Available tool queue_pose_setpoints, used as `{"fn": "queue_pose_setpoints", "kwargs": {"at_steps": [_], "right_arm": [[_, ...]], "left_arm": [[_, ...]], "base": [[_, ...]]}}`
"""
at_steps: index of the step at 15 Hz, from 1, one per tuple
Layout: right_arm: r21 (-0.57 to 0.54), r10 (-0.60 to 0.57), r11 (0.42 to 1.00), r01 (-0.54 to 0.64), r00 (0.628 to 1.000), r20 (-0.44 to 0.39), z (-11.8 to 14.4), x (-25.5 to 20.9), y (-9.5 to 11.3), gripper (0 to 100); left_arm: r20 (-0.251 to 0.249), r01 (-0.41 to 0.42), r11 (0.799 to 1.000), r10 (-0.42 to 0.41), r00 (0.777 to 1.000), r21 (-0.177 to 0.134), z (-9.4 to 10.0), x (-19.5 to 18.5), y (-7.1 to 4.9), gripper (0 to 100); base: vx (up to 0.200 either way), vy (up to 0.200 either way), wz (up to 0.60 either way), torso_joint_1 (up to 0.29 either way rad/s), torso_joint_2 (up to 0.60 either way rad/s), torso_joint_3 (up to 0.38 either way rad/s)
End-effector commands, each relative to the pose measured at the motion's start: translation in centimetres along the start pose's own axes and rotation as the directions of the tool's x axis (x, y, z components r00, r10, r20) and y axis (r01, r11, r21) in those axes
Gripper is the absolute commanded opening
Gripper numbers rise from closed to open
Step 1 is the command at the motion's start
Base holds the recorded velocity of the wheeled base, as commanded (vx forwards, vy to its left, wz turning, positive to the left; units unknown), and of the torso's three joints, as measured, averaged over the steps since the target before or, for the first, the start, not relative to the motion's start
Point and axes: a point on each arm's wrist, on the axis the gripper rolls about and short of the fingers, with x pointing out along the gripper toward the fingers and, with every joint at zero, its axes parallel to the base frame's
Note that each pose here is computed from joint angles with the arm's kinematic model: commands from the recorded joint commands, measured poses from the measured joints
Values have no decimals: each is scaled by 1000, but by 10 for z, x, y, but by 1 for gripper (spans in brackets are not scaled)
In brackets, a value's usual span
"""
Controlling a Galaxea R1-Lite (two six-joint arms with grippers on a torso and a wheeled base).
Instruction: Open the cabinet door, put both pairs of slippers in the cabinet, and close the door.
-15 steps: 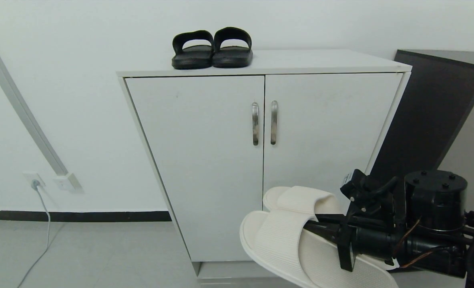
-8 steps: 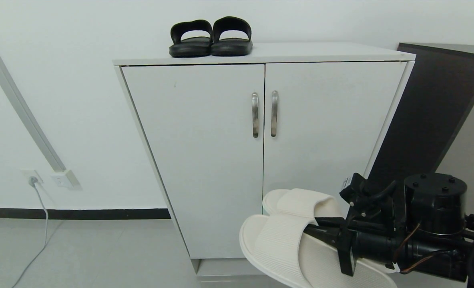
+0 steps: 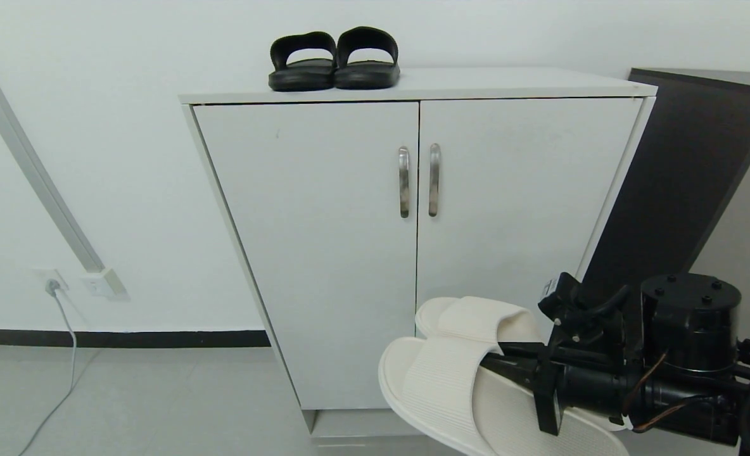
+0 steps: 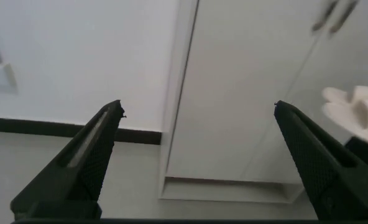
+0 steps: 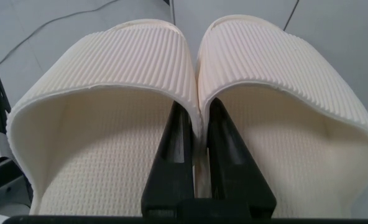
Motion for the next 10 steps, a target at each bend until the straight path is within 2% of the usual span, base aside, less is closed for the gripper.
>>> {"fn": "queue_pose_setpoints", "kwargs": {"at_steps": [1, 2, 4, 5, 7, 8, 10], "right_arm": [[0, 3, 1000, -3, 1000, -2, -1, 0, 0, 0], [2, 4, 1000, -4, 1000, -1, 0, 0, 0, 0], [3, 4, 1000, -4, 1000, 1, 0, 0, 0, 0], [1, 4, 1000, -4, 1000, -1, 0, 1, 0, 0], [0, 7, 1000, -7, 1000, 1, 0, 1, 1, 0], [0, 7, 1000, -7, 1000, -1, 0, 0, 1, 0], [6, 11, 1000, -11, 1000, -3, -1, 1, 1, 0]], "left_arm": [[-112, 101, 994, -105, 988, -44, 34, 31, -8, 100], [-153, 141, 989, -146, 977, -45, 36, 44, -9, 100], [-212, 187, 982, -184, 960, -6, 39, 62, -10, 100], [-240, 251, 968, -242, 940, 8, 44, 84, -12, 100], [-230, 363, 932, -355, 906, -10, 59, 112, -21, 100], [-231, 416, 909, -409, 883, -21, 68, 126, -30, 100], [-217, 527, 848, -525, 823, -54, 84, 142, -51, 100]], "base": [[0, 0, 0, 0, 0, 0], [0, 0, 0, 0, 0, 0], [0, 0, 0, 0, 0, 0], [0, 0, 0, 0, 0, 0], [0, 0, 0, 0, 0, 0], [0, 0, 0, 0, 0, 0], [0, 0, 0, 0, 0, 0]]}}
